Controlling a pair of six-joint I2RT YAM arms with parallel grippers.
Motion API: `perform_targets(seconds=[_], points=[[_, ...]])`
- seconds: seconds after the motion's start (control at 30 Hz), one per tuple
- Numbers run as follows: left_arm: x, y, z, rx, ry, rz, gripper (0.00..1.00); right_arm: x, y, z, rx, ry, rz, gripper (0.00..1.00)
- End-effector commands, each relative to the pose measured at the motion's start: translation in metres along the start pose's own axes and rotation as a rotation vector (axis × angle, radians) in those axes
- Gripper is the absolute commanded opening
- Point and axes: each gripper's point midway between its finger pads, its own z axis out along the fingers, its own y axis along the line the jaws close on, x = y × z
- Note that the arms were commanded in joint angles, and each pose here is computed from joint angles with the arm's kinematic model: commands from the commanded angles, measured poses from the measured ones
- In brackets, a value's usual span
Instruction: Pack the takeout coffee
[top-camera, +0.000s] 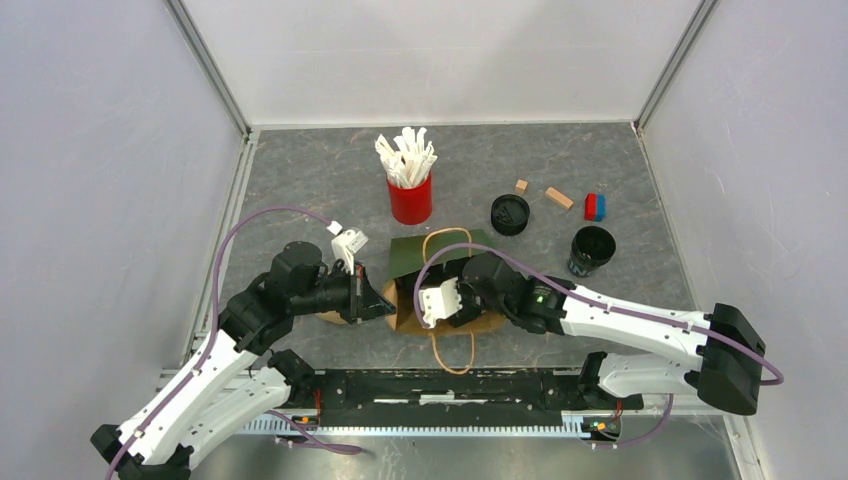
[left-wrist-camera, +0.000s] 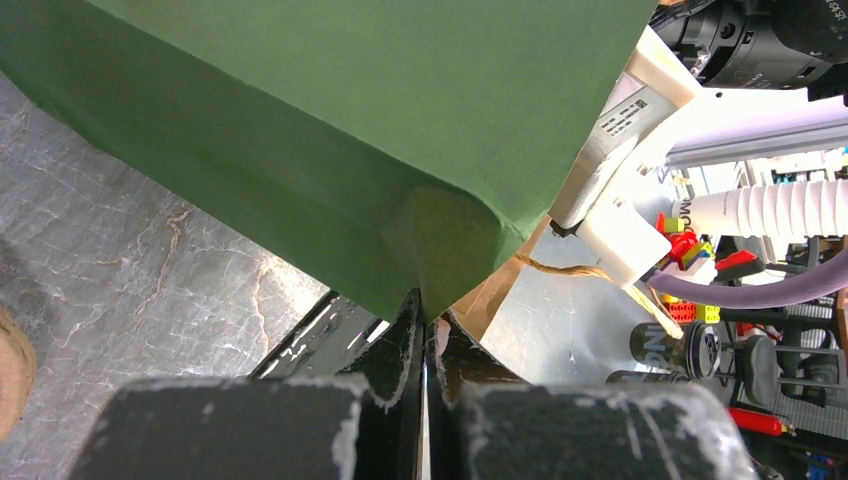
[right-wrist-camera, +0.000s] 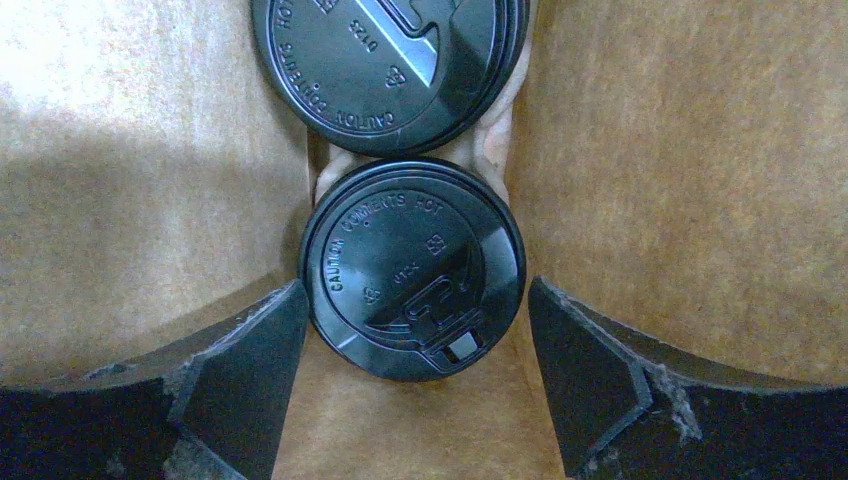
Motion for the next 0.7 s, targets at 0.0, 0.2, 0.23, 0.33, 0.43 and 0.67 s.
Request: perform_targets(seconds=[0.0,0.2,0.23,0.33,0.43,0.67], points=[[-0.008,-0.011,-0.001,0.035,-0.017,-0.02,0.02,-0.019,-0.023,-0.012,0.058,-0.062,0.031,0.84],[-0.009,-0.012,-0.002,0.035,-0.022,-0.02,0.02,-0.022,-0.022,-0.014,0.058,-0.079,0.037,0.65],[-0.009,-0.012,-0.002,0.035,-0.024,-0.02,0.02,-0.022,-0.021,-0.014,0.054,-0.08,0.036,0.59],[-0.009,-0.012,-0.002,0.037,-0.023,-0.022,0.02,-0.023,-0.018,-0.012,0.046,-0.085,0.043,0.54],[-0.009,-0.012,-0.002,0.041,-0.023,-0.021,0.02,-0.023,-0.018,-0.01,0.052,-0.085,0.049,0.51],[-0.009,-0.013,-0.002,0.044,-0.024,-0.017,0.02,-0.027,-0.01,-0.004,0.033,-0.11,0.065,0.32]])
